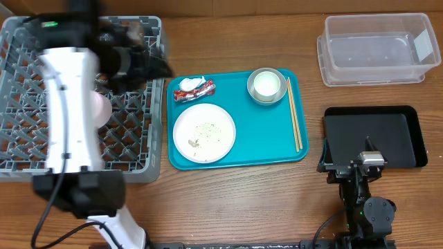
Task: Sort waste into correct bins and load items into the dishwasher
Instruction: 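Raise the left arm and swing it over the teal tray toward the cup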
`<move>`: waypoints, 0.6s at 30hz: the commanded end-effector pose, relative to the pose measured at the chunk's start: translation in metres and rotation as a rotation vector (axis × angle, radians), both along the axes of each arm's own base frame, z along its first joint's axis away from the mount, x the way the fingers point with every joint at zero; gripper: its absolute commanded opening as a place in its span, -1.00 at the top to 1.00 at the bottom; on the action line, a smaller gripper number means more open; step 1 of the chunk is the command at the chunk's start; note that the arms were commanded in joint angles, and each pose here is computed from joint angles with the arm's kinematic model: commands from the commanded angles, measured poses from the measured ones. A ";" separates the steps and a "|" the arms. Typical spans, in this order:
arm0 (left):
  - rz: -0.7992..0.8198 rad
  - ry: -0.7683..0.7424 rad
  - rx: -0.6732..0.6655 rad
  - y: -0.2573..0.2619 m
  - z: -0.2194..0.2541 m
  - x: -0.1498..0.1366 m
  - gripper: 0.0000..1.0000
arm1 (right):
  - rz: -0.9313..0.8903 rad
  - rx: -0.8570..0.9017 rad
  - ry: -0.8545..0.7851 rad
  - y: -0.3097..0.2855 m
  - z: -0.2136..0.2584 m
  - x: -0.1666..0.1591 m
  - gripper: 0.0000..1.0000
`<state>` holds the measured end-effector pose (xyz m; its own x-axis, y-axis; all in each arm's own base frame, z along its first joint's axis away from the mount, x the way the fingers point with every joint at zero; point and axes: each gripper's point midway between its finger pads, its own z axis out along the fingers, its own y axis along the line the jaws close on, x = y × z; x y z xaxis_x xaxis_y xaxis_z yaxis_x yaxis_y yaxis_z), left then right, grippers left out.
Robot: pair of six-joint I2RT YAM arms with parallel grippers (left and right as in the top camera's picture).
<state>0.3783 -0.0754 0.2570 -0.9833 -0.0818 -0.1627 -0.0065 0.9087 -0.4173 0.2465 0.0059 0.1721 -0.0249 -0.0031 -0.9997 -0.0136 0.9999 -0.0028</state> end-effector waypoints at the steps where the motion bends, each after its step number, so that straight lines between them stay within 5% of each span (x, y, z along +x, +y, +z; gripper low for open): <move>1: -0.070 0.006 0.279 -0.008 -0.032 0.009 -0.72 | 0.012 -0.003 -0.005 0.003 -0.001 0.000 -0.99; 8: -0.195 -0.028 0.600 -0.036 -0.090 0.044 -0.51 | 0.012 -0.003 -0.005 0.003 -0.001 0.000 -0.99; 18: -0.345 0.009 0.644 -0.064 -0.181 0.076 -0.35 | 0.012 -0.003 -0.005 0.003 -0.001 0.000 -0.99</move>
<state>0.4482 -0.1451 0.0942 -0.9467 0.3071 -0.0977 0.2904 0.9444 0.1544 0.2465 0.0059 0.1721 -0.0249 -0.0023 -0.9997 -0.0132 0.9999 -0.0020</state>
